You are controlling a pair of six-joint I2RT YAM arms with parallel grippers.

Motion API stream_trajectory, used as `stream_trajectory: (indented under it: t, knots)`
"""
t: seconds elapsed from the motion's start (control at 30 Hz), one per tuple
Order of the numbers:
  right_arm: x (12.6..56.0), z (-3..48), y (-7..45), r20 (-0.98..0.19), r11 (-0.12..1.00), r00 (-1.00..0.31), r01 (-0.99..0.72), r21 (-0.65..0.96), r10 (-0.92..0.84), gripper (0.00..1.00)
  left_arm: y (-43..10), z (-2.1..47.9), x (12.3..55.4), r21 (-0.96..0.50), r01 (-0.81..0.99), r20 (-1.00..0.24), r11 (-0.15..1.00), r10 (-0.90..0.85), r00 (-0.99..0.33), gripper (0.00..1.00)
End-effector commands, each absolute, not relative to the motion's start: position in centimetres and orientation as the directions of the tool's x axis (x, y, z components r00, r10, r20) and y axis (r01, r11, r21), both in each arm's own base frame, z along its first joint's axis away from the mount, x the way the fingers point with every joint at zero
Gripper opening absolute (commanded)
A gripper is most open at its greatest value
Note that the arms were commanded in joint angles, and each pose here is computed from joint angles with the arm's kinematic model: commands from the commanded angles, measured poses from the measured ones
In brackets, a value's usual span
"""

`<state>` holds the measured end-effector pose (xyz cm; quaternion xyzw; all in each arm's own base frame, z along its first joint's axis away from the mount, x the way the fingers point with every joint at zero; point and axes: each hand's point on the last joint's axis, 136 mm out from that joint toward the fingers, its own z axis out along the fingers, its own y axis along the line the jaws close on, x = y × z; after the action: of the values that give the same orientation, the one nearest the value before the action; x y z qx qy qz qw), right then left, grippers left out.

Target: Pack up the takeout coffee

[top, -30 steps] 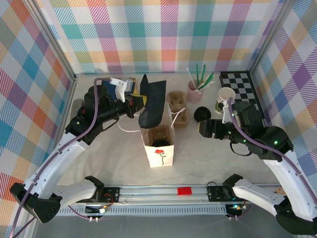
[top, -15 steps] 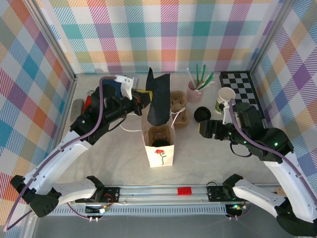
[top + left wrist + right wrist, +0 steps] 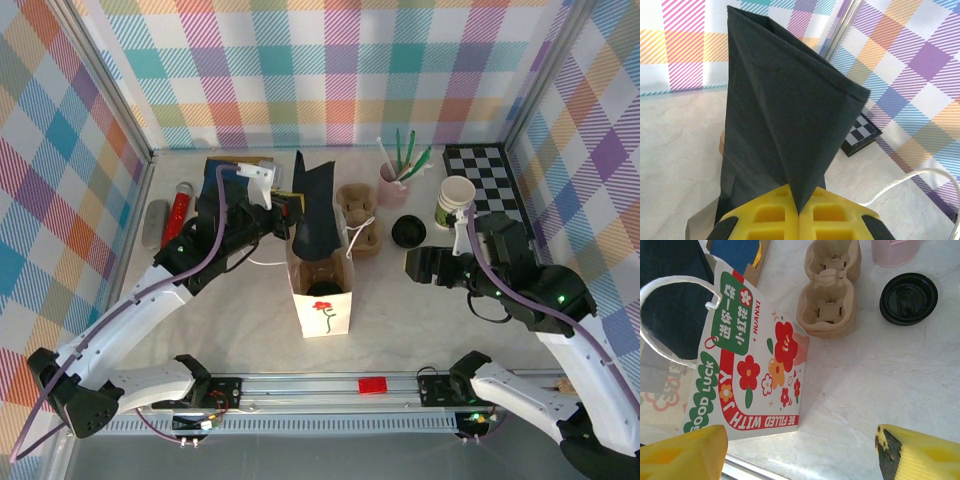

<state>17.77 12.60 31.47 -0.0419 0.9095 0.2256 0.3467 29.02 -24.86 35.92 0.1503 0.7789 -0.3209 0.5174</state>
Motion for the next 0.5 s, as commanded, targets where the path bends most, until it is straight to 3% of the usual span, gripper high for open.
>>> stream_trajectory:
  t: [0.0, 0.47]
  knots:
    - [18.1, 31.6, 12.8, -0.653, 0.888, -0.75, -0.225, 0.4, 0.105, 0.78, -24.9, 37.7, 27.9, -0.341, 0.595, -0.924, 0.728, -0.145, -0.353, 0.0]
    - [18.2, 31.9, 13.1, -0.656, 0.878, -0.746, -0.231, 0.42, 0.117, 0.78, -25.5, 36.0, 25.2, -0.269, 0.664, -0.96, 0.697, -0.143, -0.239, 0.0]
